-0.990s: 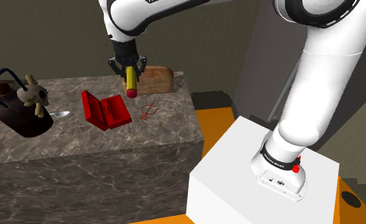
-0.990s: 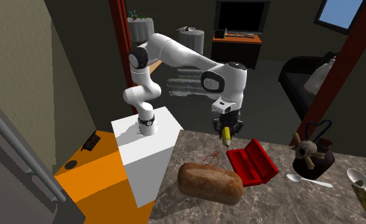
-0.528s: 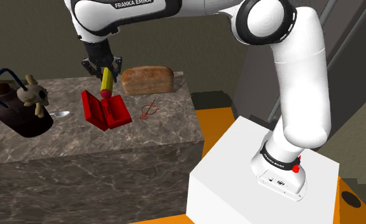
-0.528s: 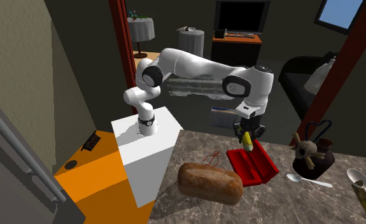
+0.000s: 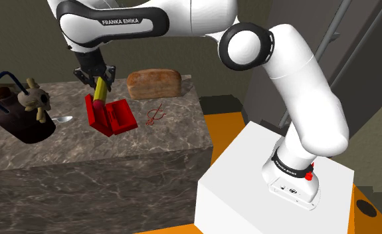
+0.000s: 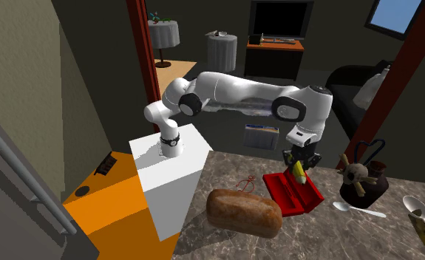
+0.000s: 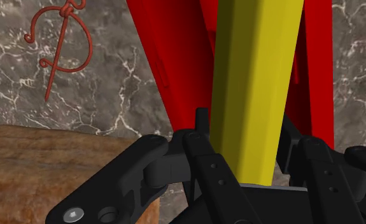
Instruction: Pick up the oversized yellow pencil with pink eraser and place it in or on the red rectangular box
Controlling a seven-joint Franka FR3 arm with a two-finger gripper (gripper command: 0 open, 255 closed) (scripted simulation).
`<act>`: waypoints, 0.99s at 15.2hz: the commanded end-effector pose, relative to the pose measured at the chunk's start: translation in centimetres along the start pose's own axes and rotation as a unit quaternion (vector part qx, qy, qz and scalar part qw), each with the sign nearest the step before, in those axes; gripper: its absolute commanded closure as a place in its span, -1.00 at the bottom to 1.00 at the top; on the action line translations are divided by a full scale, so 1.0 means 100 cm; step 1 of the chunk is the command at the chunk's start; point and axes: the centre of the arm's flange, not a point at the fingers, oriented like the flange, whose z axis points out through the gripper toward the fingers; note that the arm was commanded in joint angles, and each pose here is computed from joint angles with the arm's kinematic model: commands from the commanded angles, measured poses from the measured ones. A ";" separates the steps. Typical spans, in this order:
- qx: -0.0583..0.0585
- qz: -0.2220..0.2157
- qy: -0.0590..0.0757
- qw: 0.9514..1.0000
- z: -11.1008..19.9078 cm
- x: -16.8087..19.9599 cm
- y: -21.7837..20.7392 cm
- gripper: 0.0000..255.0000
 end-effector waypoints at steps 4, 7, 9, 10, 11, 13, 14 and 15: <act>0.001 0.000 0.000 1.000 0.026 -0.002 0.000 1.00; 0.001 0.000 0.000 1.000 0.042 -0.004 0.000 1.00; 0.001 0.000 0.000 1.000 0.042 -0.004 0.000 1.00; 0.001 0.000 0.000 1.000 0.042 -0.004 0.000 1.00; 0.001 0.000 0.000 1.000 0.042 -0.004 0.000 1.00; 0.001 0.000 0.000 1.000 0.042 -0.004 0.000 1.00; 0.001 0.000 0.000 1.000 0.042 -0.004 0.000 1.00; 0.001 0.000 0.000 1.000 0.042 -0.004 0.000 -1.00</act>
